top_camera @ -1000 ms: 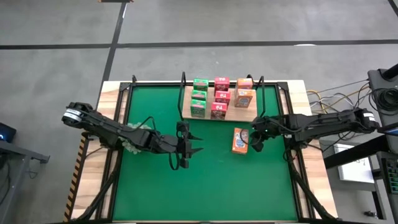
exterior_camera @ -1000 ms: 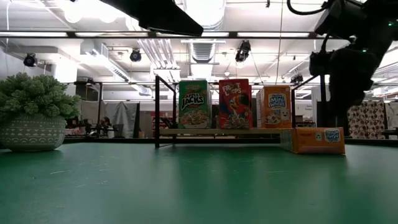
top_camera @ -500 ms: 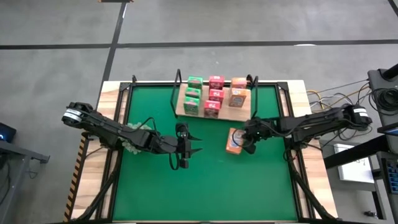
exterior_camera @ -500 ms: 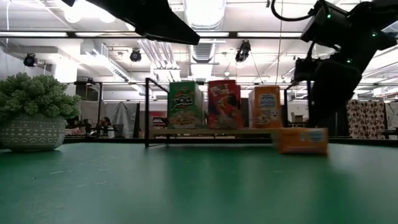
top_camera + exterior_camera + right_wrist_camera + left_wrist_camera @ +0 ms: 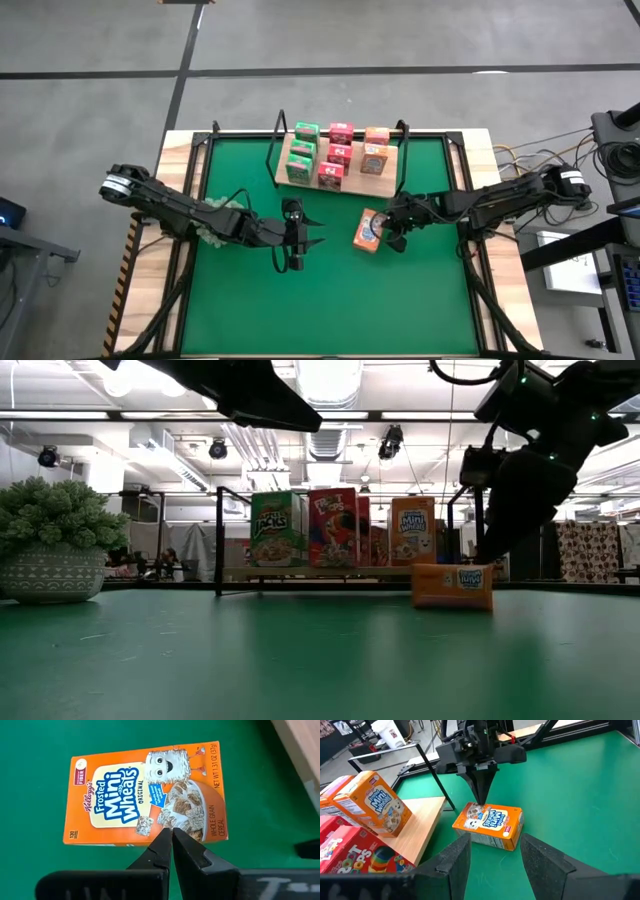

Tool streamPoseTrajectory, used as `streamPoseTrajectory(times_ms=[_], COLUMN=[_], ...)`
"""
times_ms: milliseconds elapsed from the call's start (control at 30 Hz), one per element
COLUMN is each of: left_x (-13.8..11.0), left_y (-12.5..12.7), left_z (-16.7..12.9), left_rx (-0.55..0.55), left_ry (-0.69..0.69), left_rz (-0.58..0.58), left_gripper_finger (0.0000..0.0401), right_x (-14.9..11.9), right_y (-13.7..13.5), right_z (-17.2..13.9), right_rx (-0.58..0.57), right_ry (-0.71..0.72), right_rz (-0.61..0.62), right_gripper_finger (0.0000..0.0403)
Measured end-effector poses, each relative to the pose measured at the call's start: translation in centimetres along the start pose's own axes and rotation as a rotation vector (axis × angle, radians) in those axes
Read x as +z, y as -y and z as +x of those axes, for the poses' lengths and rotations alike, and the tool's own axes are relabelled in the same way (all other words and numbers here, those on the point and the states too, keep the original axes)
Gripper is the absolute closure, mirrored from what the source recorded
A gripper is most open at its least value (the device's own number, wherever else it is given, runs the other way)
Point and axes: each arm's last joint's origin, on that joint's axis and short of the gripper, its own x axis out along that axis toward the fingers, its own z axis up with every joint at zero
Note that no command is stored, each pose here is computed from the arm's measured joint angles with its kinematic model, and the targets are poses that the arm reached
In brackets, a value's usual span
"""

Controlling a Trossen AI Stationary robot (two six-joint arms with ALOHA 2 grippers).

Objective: Stack cereal on shelf
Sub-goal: Put the orange cereal box on the shelf aligned with the other orange cereal boxes

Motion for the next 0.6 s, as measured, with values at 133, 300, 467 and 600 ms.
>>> streamPoseTrajectory(times_ms=[133,300,467,600], left_x=[-0.2,-1.0,-1.1,-1.1], left_y=[0.0,0.1,0.1,0.1], left_z=[0.0,0.1,0.1,0.1], left_rx=[-0.001,-0.003,-0.003,-0.002], left_ry=[-0.009,-0.031,-0.028,-0.023], left_rz=[0.004,0.013,0.007,0.0], left_gripper_finger=[0.0246,0.0246,0.0246,0.0246], right_x=[0.0,0.3,0.7,0.6], right_y=[-0.3,-0.5,-0.2,0.4], right_z=[-0.5,-1.7,-2.7,-3.0], right_rx=[0.027,0.02,-0.086,-0.202], right_ry=[0.014,0.088,0.174,0.184], right_rz=[-0.008,-0.027,-0.084,-0.131], right_gripper_finger=[0.0394,0.0394,0.0394,0.0394])
